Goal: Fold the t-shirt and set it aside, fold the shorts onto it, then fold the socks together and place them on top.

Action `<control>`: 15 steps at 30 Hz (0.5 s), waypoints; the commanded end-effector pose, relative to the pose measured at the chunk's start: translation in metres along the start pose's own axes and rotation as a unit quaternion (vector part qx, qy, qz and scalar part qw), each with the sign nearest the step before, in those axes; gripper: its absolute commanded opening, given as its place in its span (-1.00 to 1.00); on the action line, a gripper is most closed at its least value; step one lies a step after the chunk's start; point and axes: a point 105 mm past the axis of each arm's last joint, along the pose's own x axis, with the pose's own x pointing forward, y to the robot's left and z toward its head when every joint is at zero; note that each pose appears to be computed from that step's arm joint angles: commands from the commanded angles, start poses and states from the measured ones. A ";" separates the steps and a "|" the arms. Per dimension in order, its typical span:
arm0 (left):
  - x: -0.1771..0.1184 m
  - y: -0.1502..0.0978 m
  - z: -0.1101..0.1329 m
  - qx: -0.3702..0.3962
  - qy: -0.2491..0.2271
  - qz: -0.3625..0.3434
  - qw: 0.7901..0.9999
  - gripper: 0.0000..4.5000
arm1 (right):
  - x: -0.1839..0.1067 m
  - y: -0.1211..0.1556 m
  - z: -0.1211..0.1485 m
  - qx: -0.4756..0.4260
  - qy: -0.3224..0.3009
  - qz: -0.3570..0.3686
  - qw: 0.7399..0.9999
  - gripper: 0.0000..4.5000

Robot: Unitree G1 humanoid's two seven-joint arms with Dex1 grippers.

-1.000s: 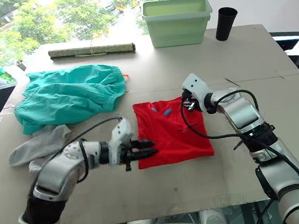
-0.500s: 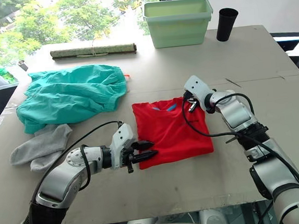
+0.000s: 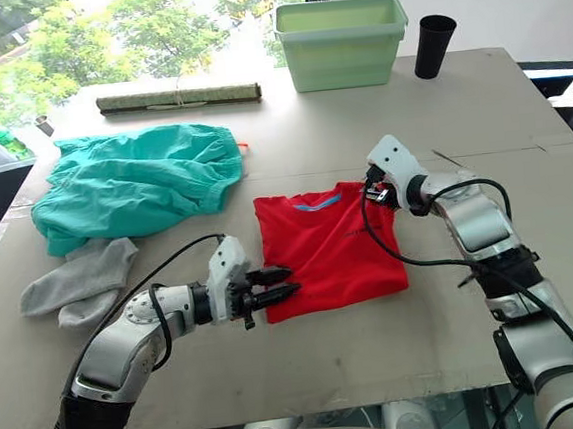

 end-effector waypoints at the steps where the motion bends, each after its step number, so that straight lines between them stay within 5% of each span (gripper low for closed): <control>1: -0.005 -0.005 0.054 -0.046 -0.110 -0.012 0.993 -0.15 | -0.023 0.029 0.039 0.025 -0.109 0.070 0.991 0.47; 10: 0.056 0.057 0.034 0.039 -0.003 0.163 0.986 -0.15 | -0.002 0.076 -0.016 0.055 -0.051 0.058 0.995 0.47; 15: 0.044 0.093 0.016 0.044 0.023 0.262 0.964 -0.15 | -0.011 0.077 -0.051 0.066 -0.002 0.023 0.998 0.47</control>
